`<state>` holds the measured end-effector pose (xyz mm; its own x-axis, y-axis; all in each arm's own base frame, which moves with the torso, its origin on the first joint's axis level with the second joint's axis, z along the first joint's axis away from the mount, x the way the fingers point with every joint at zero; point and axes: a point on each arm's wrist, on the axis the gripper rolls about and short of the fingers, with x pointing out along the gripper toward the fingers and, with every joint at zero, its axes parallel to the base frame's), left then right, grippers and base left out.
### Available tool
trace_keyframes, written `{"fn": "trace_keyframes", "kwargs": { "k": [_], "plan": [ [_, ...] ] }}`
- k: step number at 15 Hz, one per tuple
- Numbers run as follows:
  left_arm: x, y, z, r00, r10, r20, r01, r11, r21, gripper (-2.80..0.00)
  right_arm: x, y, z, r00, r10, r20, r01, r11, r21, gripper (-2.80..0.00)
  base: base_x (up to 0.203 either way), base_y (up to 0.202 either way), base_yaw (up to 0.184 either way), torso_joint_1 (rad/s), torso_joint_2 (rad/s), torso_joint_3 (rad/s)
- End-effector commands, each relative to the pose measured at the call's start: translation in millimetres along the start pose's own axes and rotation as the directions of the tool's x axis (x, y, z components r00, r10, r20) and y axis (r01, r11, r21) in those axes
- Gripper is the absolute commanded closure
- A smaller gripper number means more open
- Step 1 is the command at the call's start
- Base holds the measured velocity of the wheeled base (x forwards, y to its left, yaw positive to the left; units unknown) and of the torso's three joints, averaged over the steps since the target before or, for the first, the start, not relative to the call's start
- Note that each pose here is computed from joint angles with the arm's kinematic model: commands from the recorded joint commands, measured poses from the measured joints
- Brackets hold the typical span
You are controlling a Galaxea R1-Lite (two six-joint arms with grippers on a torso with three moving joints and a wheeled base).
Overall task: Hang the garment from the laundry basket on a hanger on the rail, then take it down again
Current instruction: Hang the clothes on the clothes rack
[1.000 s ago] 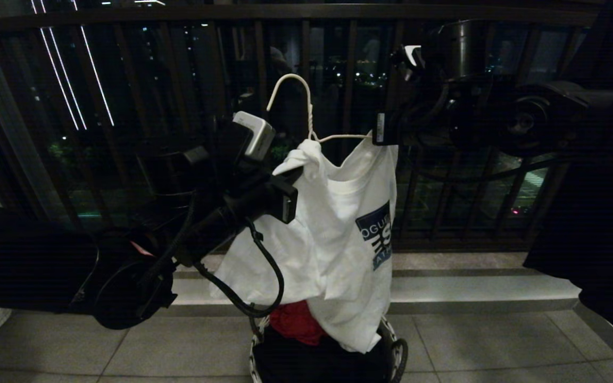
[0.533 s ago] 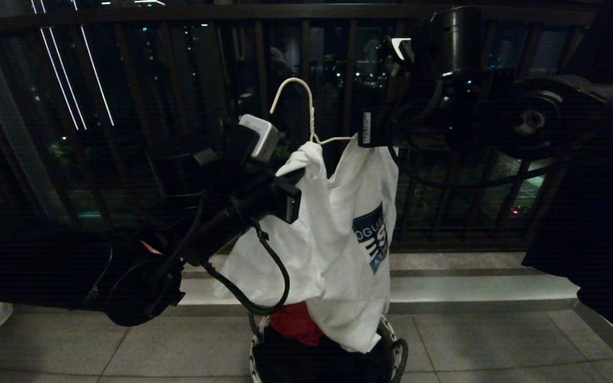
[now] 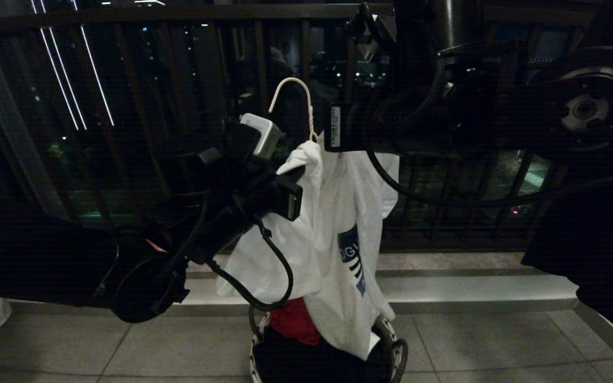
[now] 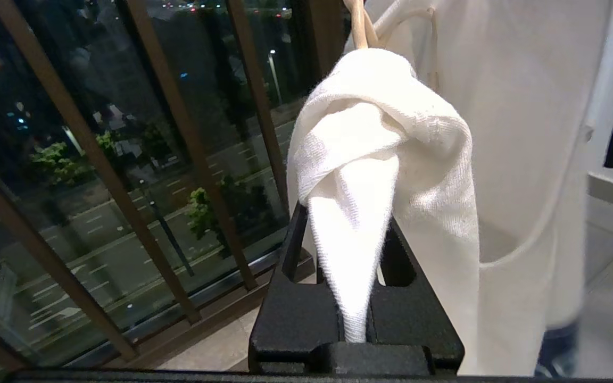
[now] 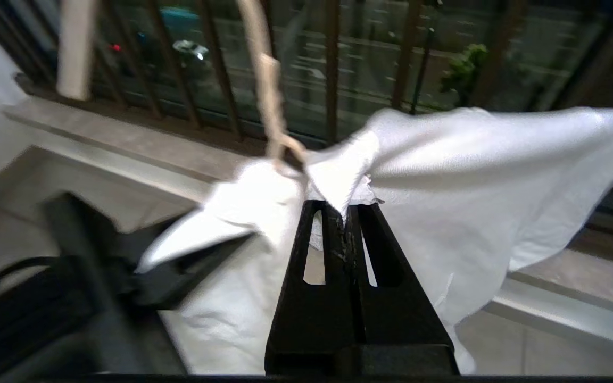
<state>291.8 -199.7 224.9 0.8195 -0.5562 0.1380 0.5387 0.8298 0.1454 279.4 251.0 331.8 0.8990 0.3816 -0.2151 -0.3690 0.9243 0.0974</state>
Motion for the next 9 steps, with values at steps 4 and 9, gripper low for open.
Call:
{"fn": "trace_keyframes", "kwargs": {
  "k": [4,9],
  "plan": [
    [5.4,-7.3,1.8,0.994,-0.006,0.109,0.011,0.999,-0.039,0.00,-4.3,9.1,1.6,1.000,0.024,0.011,-0.024,1.000,0.000,0.00,0.000,0.000,0.000,0.000,0.00,0.000],
    [8.3,-11.4,-1.2,0.990,-0.012,0.141,0.019,0.999,-0.044,0.00,-2.0,9.4,0.4,1.000,0.021,0.010,-0.021,1.000,-0.005,0.00,0.000,0.000,0.000,0.000,0.00,0.000]
  ]
}}
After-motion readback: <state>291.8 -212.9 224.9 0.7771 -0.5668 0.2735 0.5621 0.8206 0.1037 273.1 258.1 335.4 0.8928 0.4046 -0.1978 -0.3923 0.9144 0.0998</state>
